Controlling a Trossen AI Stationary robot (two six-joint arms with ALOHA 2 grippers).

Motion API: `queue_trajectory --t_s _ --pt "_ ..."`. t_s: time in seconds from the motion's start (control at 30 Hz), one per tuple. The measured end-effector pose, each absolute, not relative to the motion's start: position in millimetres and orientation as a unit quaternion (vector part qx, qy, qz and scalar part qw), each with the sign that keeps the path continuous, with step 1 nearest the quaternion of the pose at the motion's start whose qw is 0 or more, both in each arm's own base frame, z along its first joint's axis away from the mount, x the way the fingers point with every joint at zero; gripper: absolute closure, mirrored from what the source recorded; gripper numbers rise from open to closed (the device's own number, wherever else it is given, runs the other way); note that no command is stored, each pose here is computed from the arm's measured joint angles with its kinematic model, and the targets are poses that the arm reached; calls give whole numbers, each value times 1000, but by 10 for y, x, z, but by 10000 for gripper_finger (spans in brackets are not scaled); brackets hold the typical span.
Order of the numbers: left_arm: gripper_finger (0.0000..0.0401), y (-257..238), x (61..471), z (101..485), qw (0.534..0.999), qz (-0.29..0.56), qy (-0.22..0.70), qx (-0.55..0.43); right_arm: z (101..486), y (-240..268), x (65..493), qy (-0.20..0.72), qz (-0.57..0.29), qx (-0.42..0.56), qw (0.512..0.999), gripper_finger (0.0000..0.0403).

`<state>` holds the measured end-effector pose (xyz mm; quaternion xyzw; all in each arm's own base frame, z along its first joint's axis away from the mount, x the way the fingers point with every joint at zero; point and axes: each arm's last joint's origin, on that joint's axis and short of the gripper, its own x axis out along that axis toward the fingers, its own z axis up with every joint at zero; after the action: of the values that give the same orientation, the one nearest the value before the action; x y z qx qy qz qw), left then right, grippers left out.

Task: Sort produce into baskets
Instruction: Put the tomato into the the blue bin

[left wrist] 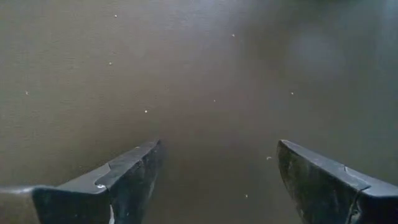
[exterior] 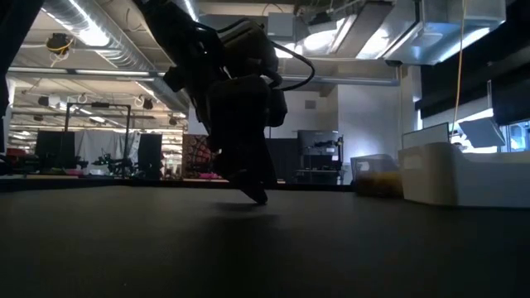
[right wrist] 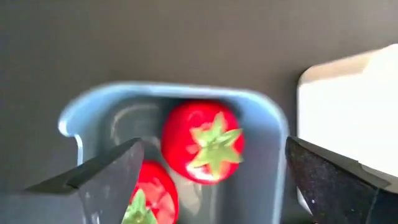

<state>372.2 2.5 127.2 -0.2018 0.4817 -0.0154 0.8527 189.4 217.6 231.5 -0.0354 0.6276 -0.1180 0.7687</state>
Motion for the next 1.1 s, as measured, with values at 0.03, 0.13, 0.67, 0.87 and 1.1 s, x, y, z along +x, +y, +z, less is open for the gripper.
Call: queue_trajectory --t_s 0.03,0.13,0.67,0.87,1.1 --pt "84 23 3716 1284 853 -17 482 -200 2369 2179 1903 621 -120 -40 774 13" --pt "84 21 3658 1397 851 -17 485 -199 2485 2202 1945 593 -119 -51 795 13" --pt "84 -553 2948 2564 861 -55 461 -206 2543 2191 1987 539 -131 -98 826 13" --pt "84 -952 2686 2640 840 -59 495 -213 2547 2175 1980 536 -138 -109 825 13" --pt "84 -1308 2519 2551 822 -52 532 -195 2551 2144 1959 542 -141 -138 817 13"
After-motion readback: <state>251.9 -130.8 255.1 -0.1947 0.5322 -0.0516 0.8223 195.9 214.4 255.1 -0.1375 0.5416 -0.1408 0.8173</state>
